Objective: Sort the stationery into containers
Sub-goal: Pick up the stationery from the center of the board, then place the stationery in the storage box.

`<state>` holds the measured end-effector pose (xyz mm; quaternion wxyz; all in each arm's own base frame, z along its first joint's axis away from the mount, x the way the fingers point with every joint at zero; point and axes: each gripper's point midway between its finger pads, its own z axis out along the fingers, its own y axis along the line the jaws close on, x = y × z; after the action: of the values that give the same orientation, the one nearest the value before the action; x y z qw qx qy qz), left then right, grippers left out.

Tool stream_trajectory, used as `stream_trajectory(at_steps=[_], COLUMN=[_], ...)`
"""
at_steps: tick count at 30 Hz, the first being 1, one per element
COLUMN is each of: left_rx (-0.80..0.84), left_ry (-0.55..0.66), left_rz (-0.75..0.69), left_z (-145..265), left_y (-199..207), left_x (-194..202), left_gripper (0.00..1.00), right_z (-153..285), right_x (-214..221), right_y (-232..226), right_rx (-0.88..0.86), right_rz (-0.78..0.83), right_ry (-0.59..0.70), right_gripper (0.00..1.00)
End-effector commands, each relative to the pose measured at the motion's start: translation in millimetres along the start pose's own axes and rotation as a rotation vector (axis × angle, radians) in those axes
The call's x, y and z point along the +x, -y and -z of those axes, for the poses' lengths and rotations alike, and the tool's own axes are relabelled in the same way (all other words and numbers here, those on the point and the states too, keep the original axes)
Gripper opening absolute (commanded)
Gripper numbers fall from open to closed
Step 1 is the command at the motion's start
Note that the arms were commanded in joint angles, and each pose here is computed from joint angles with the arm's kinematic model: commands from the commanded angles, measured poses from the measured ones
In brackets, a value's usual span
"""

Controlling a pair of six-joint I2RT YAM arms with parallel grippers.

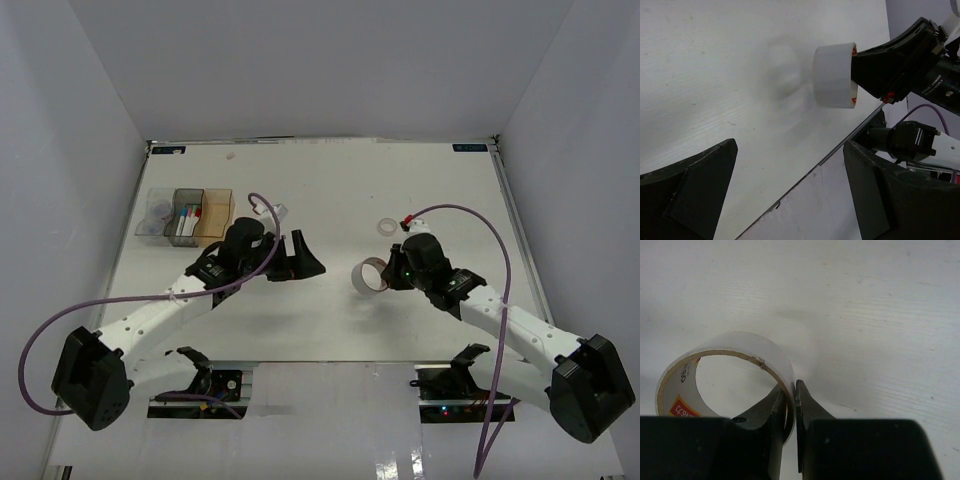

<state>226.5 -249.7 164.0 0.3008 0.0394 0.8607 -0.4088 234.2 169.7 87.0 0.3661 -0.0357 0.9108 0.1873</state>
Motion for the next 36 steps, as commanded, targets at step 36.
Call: stream_trajectory(at_steps=[36], left_rx=[0.134], left_ry=[-0.014], left_rz=[0.055], left_z=[-69.1], left_y=[63.0], left_x=[13.3], left_gripper=[0.67], right_z=[-9.9], right_x=[-35.9], right_y=[-87.6], right_rx=[-0.291], right_rz=[0.002], right_ry=[0.129], right_gripper=[0.12])
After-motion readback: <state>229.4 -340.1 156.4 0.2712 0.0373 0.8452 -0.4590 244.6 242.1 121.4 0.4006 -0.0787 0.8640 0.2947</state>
